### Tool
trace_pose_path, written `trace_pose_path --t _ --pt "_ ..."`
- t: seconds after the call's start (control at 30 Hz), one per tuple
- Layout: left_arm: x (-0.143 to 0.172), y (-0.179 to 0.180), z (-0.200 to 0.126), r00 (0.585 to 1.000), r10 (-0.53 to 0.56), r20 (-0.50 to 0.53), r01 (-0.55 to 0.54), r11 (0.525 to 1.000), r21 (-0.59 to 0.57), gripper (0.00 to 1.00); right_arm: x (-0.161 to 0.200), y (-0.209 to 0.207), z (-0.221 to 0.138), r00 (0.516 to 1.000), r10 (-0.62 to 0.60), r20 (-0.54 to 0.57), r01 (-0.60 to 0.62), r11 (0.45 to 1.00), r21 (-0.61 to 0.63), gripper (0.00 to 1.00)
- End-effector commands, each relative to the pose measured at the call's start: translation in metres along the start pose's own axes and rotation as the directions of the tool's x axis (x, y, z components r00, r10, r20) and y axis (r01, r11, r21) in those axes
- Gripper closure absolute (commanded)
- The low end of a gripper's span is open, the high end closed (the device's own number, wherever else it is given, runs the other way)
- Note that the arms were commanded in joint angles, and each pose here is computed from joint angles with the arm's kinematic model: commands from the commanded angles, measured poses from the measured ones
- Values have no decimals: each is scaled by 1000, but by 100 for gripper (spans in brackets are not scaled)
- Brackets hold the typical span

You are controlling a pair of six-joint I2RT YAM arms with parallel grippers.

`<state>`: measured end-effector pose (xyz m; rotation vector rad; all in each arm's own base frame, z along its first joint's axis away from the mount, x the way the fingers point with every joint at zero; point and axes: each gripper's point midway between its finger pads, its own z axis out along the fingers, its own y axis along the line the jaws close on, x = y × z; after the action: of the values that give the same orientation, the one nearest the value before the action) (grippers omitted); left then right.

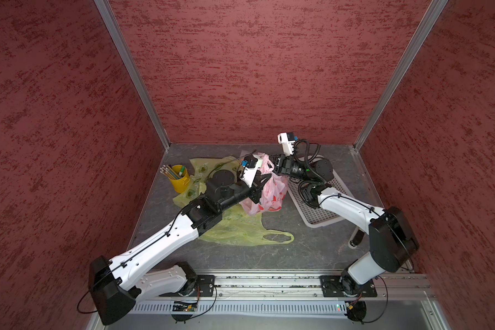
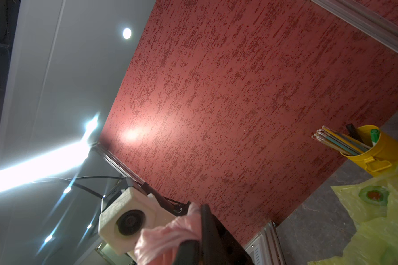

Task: Place the peach into a plastic bag & tie a knot
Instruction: Cross the plastic bag with the plastic bag.

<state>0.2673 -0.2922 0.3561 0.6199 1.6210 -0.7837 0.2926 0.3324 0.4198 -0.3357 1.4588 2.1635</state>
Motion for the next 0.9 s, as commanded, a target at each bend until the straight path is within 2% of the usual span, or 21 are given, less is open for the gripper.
trace_pose_path --t 0.0,0.07,0.2,0.3,0.5,0.67,0.7,0.87 --pt "11 18 -1 1000 -28 1 28 995 -94 100 3 42 0 999 32 -11 -33 989 -144 100" --pt "15 24 -1 999 -38 -2 37 992 -124 100 3 43 -1 998 59 -13 -60 985 -163 100" --pt "18 28 1 998 -66 -9 64 990 -123 82 3 43 -1 997 79 -16 -80 982 -168 100" --pt "17 13 4 998 -65 -17 64 997 -40 71 1 39 -1 998 68 4 -67 986 -156 100" --pt "20 -5 9 998 -67 -22 67 998 22 80 -10 37 -1 996 70 55 -58 980 -190 100" --pt "24 1 17 995 -101 -20 101 995 -5 88 -12 42 3 995 77 56 -63 974 -217 100" --pt "24 4 19 994 -112 -20 112 994 -12 88 -12 44 3 996 72 54 -59 974 -221 100" --pt "28 19 16 984 -178 -21 177 984 -33 66 -10 49 3 997 68 37 -58 972 -229 100"
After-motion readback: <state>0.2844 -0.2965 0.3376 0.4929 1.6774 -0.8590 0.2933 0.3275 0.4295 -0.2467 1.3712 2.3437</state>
